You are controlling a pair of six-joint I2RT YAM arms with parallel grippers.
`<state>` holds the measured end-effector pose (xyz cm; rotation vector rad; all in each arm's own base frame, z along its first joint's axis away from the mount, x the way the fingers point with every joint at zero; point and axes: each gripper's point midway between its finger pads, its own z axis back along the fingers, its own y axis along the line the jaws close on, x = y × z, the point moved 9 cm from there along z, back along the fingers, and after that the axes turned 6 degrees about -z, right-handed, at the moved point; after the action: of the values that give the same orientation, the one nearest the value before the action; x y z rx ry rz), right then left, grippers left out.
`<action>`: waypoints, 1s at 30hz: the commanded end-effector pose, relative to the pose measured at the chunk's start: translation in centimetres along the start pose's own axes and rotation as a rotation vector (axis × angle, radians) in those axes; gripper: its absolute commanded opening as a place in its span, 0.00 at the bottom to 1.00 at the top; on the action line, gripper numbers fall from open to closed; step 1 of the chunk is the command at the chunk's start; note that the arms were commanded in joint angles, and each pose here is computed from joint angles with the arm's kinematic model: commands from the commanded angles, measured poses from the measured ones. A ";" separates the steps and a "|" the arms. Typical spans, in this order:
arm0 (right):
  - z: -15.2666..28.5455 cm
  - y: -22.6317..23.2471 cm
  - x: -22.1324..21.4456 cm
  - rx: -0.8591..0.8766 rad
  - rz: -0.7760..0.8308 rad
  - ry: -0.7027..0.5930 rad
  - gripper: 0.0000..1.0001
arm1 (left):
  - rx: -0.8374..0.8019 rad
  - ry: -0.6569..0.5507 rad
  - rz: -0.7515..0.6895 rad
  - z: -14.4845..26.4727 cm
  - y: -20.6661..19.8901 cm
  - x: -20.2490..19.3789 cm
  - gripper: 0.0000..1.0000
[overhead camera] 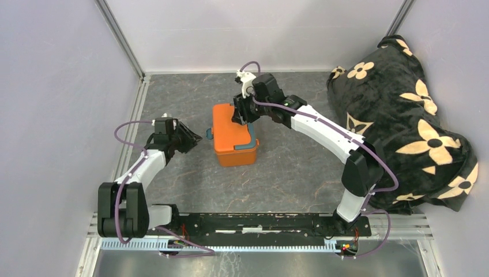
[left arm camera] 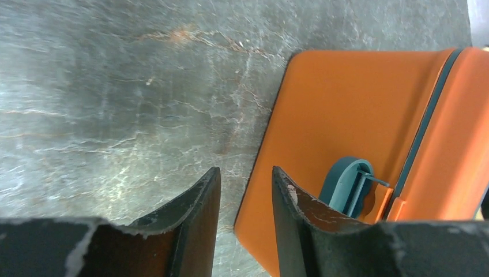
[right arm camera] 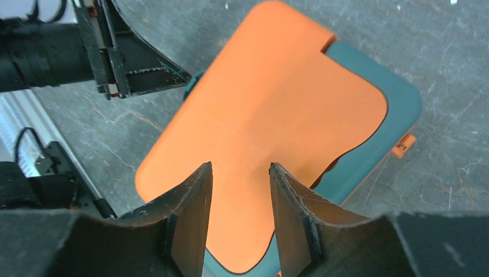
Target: Organize the medicine kit
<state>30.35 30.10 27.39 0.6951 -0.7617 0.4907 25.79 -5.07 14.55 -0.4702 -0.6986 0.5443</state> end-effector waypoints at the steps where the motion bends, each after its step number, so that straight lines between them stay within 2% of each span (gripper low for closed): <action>1: -1.2 -0.2 -0.9 -0.098 0.027 0.044 0.48 | -0.146 0.049 0.021 -1.0 -1.1 -0.1 0.46; 9: -1.7 0.1 -1.5 -0.094 0.037 0.065 0.48 | -0.223 0.180 0.024 -2.8 -1.3 -3.5 0.45; 19: -1.1 -0.4 -1.8 -0.153 0.054 0.058 0.50 | -0.304 0.240 -0.023 -2.5 -4.2 -7.9 0.45; 26: 0.2 -1.6 -1.1 -0.298 0.107 0.034 0.50 | -0.237 0.182 -0.024 -0.5 -3.1 -8.1 0.44; 30: 0.7 -1.9 -0.7 -0.336 0.123 0.030 0.50 | -0.237 0.094 -0.041 2.1 -3.2 -7.4 0.44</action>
<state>30.62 29.56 24.00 0.4025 -0.7603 0.4849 21.36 -12.43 12.31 -0.7255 -0.5975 0.3514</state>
